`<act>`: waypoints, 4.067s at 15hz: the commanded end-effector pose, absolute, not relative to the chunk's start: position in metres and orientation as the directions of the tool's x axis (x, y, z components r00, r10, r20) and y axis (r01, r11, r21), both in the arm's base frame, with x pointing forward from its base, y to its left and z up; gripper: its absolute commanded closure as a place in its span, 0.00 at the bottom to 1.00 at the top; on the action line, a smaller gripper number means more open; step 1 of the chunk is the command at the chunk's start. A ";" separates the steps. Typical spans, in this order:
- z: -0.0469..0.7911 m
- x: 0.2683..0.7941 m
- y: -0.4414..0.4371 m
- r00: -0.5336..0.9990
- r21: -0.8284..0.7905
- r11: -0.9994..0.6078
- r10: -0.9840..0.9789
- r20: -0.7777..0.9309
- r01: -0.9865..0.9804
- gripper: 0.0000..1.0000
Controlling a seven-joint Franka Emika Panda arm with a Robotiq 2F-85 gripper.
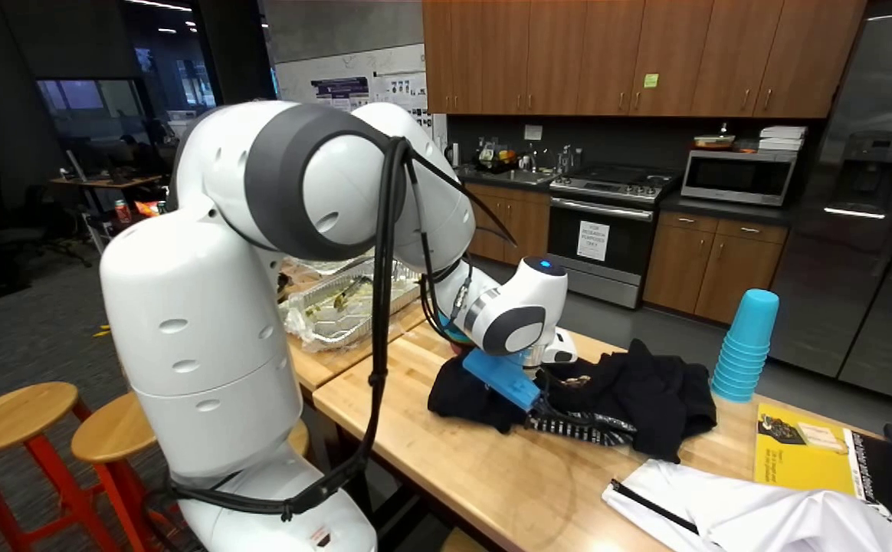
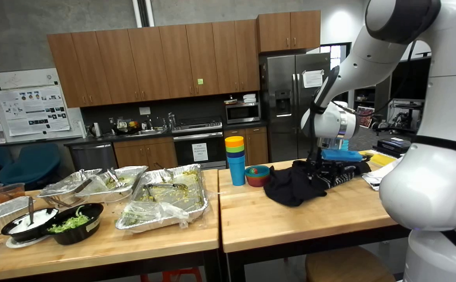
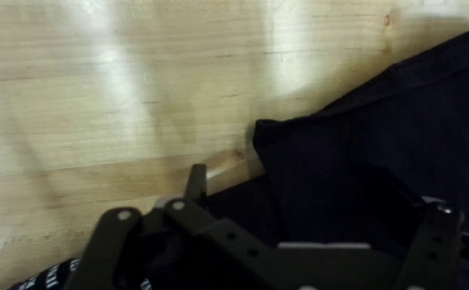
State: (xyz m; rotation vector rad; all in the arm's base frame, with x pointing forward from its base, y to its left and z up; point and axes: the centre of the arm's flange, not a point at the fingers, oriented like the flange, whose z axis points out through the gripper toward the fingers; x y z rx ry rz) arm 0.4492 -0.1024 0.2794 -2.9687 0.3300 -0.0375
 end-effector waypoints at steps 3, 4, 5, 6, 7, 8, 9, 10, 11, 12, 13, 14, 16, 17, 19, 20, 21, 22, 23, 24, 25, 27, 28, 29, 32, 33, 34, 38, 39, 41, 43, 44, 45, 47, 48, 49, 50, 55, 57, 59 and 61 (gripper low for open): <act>0.265 0.453 -0.096 0.977 -0.159 -0.964 -0.215 0.009 -0.211 0.00; 0.263 0.453 -0.096 0.977 -0.159 -0.965 -0.213 0.004 -0.210 0.03; 0.262 0.454 -0.096 0.977 -0.160 -0.964 -0.213 0.000 -0.210 0.27; 0.259 0.453 -0.096 0.977 -0.161 -0.964 -0.215 -0.006 -0.213 0.27; 0.259 0.454 -0.097 0.976 -0.160 -0.963 -0.217 -0.011 -0.216 0.30; 0.259 0.455 -0.097 0.975 -0.160 -0.962 -0.220 -0.015 -0.219 0.36; 0.258 0.455 -0.098 0.975 -0.162 -0.961 -0.223 -0.019 -0.223 0.43; 0.257 0.456 -0.099 0.973 -0.161 -0.960 -0.228 -0.020 -0.229 0.52; 0.257 0.456 -0.099 0.973 -0.161 -0.960 -0.231 -0.023 -0.231 0.60; 0.257 0.456 -0.100 0.972 -0.161 -0.959 -0.233 -0.022 -0.234 0.67; 0.257 0.457 -0.100 0.972 -0.160 -0.959 -0.234 -0.023 -0.235 0.77; 0.258 0.457 -0.100 0.972 -0.159 -0.959 -0.236 -0.022 -0.236 0.84; 0.261 0.457 -0.098 0.972 -0.154 -0.960 -0.235 -0.021 -0.235 0.98; 0.263 0.455 -0.096 0.973 -0.155 -0.961 -0.229 -0.024 -0.230 1.00; 0.272 0.455 -0.091 0.977 -0.158 -0.964 -0.213 -0.032 -0.215 1.00; 0.278 0.453 -0.087 0.979 -0.162 -0.965 -0.202 -0.032 -0.205 0.99; 0.284 0.453 -0.084 0.982 -0.161 -0.969 -0.183 -0.049 -0.189 0.98; 0.288 0.453 -0.080 0.983 -0.159 -0.971 -0.169 -0.078 -0.179 0.98; 0.293 0.454 -0.075 0.983 -0.155 -0.973 -0.157 -0.091 -0.170 0.98; 0.303 0.455 -0.071 0.986 -0.153 -0.977 -0.135 -0.096 -0.149 0.98; 0.310 0.454 -0.065 0.988 -0.149 -0.980 -0.115 -0.104 -0.130 0.98; 0.325 0.455 -0.056 0.991 -0.140 -0.986 -0.075 -0.111 -0.090 0.98; 0.330 0.454 -0.052 0.992 -0.137 -0.988 -0.060 -0.112 -0.075 0.98; 0.336 0.454 -0.048 0.993 -0.132 -0.989 -0.046 -0.111 -0.061 0.98; 0.348 0.452 -0.043 0.994 -0.130 -0.991 -0.020 -0.109 -0.034 0.98; 0.350 0.451 -0.045 0.994 -0.123 -0.992 -0.015 -0.110 -0.028 0.98; 0.349 0.449 -0.046 0.994 -0.115 -0.993 -0.012 -0.108 -0.025 0.98; 0.342 0.443 -0.052 0.992 -0.080 -0.997 0.004 -0.130 -0.006 0.98; 0.341 0.443 -0.053 0.991 -0.071 -0.997 0.009 -0.136 -0.001 0.98; 0.336 0.440 -0.054 0.989 -0.055 -0.998 0.013 -0.148 0.005 0.98; 0.333 0.438 -0.054 0.987 -0.043 -0.999 0.019 -0.162 0.012 0.84; 0.331 0.436 -0.054 0.986 -0.038 -0.999 0.021 -0.164 0.015 0.83; 0.330 0.436 -0.054 0.988 -0.026 -1.000 0.022 -0.152 0.018 0.63; 0.327 0.434 -0.054 0.988 -0.017 -1.000 0.021 -0.156 0.019 0.65; 0.327 0.434 -0.054 0.987 -0.013 -1.000 0.024 -0.156 0.022 0.45; 0.326 0.434 -0.055 0.989 -0.018 -1.000 0.020 -0.150 0.017 0.90; 0.325 0.434 -0.055 0.989 -0.016 -1.000 0.020 -0.145 0.018 0.92; 0.323 0.430 -0.056 0.986 -0.003 -1.000 0.019 -0.164 0.019 0.60; 0.320 0.425 -0.060 0.987 0.010 -1.000 0.006 -0.159 0.007 0.50; 0.316 0.421 -0.065 0.988 0.025 -1.000 -0.012 -0.154 -0.008 0.38; 0.311 0.418 -0.069 0.987 0.031 -0.999 -0.026 -0.162 -0.021 0.24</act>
